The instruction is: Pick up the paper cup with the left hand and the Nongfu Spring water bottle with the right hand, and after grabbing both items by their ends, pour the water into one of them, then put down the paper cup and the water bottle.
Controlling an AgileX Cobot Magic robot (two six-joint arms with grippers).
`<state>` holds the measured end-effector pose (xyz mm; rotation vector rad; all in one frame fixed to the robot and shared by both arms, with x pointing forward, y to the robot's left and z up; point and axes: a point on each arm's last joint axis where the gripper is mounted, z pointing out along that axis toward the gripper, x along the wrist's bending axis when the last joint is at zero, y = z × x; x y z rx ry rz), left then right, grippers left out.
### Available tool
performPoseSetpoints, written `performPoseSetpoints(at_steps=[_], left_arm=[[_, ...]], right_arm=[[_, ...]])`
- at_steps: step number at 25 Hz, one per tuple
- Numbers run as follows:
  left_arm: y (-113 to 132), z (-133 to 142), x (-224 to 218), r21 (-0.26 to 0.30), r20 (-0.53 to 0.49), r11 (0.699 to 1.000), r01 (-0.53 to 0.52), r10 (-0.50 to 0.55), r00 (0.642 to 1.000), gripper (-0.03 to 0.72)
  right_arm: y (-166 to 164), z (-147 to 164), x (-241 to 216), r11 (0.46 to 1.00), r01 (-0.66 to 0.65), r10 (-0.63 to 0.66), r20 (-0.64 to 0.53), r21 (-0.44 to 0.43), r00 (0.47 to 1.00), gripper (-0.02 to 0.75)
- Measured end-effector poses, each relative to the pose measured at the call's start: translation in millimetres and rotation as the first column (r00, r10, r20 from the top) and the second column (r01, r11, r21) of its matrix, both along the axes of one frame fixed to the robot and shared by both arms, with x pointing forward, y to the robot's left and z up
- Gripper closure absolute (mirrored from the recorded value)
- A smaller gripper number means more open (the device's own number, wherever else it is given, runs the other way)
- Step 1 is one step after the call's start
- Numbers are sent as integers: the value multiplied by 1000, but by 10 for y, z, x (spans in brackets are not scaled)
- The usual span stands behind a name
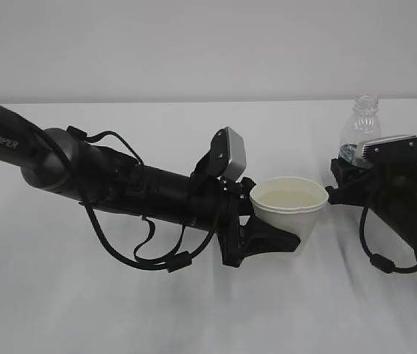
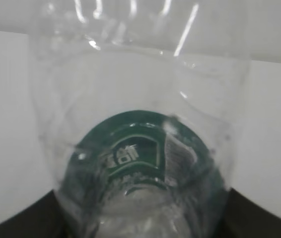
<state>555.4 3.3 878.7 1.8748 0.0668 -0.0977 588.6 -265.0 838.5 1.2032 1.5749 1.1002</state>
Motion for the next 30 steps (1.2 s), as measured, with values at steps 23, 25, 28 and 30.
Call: performPoseSetpoints(at_steps=[23,25,28,30], left_arm=[[1,-3,3,3,1,1000,-3,3,1000,263],[1,-3,3,3,1,1000,-3,3,1000,263],[1,-3,3,3,1,1000,-3,3,1000,263],[1,-3,3,3,1,1000,-3,3,1000,263]], right_arm=[[0,-8,6,1000,6,-6,-3,21,1000,260],[0,-8,6,1000,6,-6,-3,23,1000,233],[19,-2,8,1000,-16,16,3,20,1000,206],[27,-2,6,999,-25,25,3,20,1000,201]])
